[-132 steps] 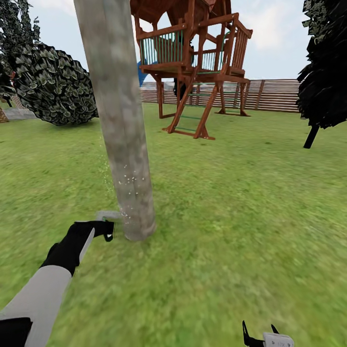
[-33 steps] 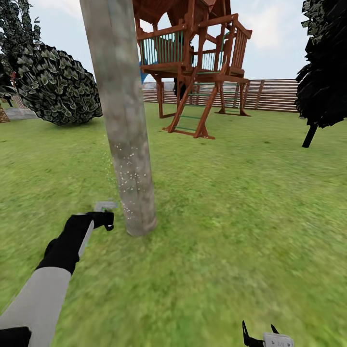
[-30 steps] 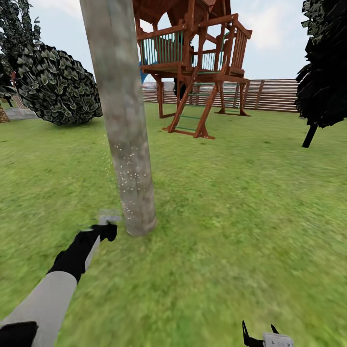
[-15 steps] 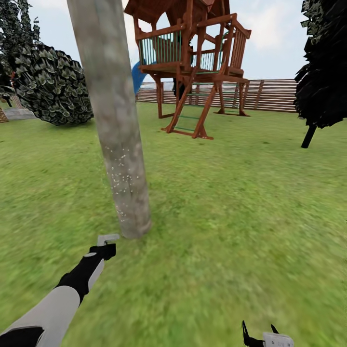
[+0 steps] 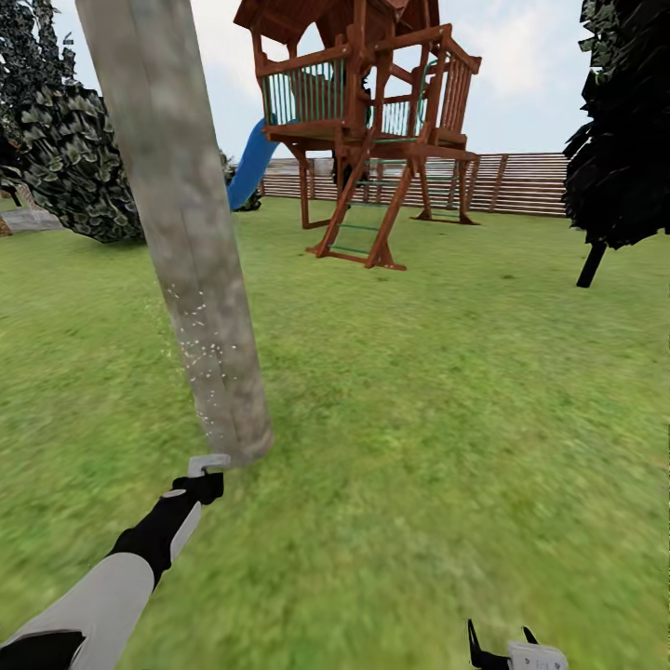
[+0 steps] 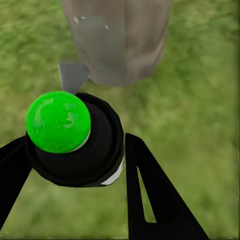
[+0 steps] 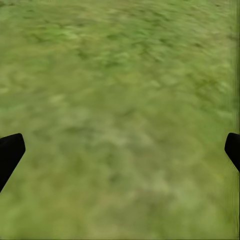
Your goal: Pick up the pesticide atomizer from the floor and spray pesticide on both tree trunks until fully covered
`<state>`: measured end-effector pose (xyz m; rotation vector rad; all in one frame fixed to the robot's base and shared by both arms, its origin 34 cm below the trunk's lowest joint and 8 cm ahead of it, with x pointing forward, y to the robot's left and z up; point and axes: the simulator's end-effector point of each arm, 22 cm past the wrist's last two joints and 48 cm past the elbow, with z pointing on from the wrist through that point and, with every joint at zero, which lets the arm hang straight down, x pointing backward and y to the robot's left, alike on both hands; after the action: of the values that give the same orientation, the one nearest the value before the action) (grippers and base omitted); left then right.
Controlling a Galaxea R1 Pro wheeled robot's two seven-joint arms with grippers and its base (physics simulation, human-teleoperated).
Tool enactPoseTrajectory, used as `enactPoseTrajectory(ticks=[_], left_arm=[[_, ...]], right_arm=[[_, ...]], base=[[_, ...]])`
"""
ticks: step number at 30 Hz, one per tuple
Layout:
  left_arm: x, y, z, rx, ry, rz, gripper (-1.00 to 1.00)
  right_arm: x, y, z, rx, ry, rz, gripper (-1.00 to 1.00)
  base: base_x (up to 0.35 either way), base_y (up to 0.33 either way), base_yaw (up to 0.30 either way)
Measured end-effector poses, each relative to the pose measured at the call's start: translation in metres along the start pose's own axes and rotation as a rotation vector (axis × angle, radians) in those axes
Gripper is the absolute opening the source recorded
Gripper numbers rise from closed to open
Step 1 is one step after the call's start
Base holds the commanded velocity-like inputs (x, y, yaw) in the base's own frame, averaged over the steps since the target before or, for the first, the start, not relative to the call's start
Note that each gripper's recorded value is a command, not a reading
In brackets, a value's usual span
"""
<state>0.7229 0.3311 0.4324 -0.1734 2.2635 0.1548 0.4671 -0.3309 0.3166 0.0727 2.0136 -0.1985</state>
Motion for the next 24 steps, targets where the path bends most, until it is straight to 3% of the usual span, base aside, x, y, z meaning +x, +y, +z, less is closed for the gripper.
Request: enactPoseTrajectory(ticks=[13, 16, 24], left_arm=[[0.004, 0.008, 0.0, -0.031, 0.008, 0.004, -1.0], [0.004, 0.021, -0.001, -0.091, 0.008, 0.001, -1.0], [0.006, 0.021, -0.001, -0.092, 0.016, 0.0, -1.0]], right_arm=[[0.0, 0.0, 0.0, 0.0, 0.0, 0.0, 1.0], [0.0, 0.0, 0.0, 0.0, 0.0, 0.0, 1.0], [0.0, 0.0, 0.0, 0.0, 0.0, 0.0, 1.0]], base=[[0.019, -0.27, 0.228], [0.145, -0.262, 0.032], [0.254, -0.182, 0.183]])
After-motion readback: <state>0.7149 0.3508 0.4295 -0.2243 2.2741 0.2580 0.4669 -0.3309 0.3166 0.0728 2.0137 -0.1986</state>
